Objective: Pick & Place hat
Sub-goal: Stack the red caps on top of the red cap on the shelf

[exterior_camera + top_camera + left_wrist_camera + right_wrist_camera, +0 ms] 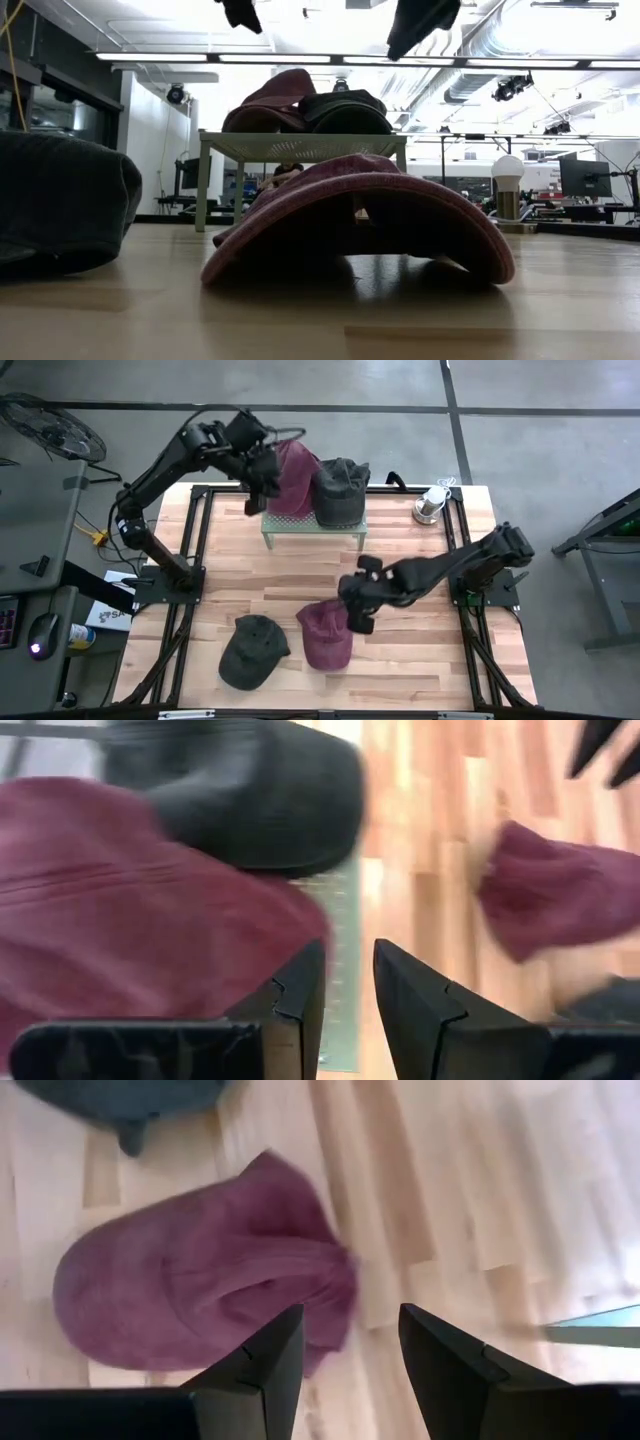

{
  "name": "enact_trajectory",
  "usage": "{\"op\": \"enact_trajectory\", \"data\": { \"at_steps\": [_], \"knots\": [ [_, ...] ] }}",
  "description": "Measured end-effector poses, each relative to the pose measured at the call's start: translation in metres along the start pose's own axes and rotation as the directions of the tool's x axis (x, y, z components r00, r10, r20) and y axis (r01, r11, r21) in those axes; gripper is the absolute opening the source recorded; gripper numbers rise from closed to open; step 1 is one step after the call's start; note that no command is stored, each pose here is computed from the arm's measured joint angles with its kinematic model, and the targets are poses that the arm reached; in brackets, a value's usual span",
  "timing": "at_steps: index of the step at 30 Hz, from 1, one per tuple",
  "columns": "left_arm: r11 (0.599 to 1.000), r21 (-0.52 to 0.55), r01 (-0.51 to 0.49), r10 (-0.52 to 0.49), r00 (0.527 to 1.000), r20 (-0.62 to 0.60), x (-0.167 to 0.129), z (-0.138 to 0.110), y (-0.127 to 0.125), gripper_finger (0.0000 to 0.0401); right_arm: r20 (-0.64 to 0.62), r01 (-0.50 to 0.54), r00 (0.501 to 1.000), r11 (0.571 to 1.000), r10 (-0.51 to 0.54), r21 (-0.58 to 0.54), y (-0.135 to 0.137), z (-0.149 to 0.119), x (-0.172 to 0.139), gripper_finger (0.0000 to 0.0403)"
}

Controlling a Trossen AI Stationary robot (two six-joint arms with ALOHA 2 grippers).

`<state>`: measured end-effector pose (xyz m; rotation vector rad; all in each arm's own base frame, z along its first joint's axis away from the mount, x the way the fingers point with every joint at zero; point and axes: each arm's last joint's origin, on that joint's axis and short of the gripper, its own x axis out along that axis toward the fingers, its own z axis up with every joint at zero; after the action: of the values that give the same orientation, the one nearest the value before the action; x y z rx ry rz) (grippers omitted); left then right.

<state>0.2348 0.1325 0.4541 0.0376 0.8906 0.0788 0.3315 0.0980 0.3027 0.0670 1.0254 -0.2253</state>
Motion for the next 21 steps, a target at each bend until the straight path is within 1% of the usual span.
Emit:
{"op": "enact_trajectory", "data": {
  "at_steps": [2,3,6,10,13,15,21],
  "knots": [
    [1.000,0.006,0.024,-0.024,1.000,-0.018,0.002,0.002,-0.010,0.0085,-0.028,-0.001,1.000,1.000,0.001,0.010,0.008,-0.003,0.011,0.0156],
    [1.000,0.008,0.015,-0.015,0.999,-0.030,0.002,0.002,-0.014,0.0085,-0.043,0.002,0.999,0.999,0.000,0.033,0.011,-0.004,0.016,0.0156],
    [0.999,0.003,-0.048,0.048,0.997,-0.068,0.000,0.004,-0.026,0.0085,-0.071,0.012,0.997,0.990,-0.002,0.141,0.015,-0.003,0.033,0.0156],
    [0.994,-0.005,-0.105,0.104,0.991,-0.090,-0.006,0.003,-0.039,0.0085,-0.114,0.008,0.993,0.971,0.020,0.239,0.014,-0.003,0.046,0.0156],
    [0.992,-0.004,-0.126,0.125,0.988,-0.086,-0.014,0.001,-0.050,0.0085,-0.116,0.021,0.993,0.934,0.022,0.356,0.007,0.001,0.048,0.0156],
    [0.990,0.006,-0.141,0.141,0.986,-0.090,-0.017,0.001,-0.055,0.0085,-0.109,0.028,0.994,0.910,0.019,0.414,0.002,0.004,0.050,0.0156],
    [0.981,0.044,-0.187,0.190,0.976,-0.103,-0.020,0.000,-0.068,0.0085,-0.151,0.040,0.988,0.864,0.042,0.501,-0.008,0.007,0.061,0.0157]
  ]
}}
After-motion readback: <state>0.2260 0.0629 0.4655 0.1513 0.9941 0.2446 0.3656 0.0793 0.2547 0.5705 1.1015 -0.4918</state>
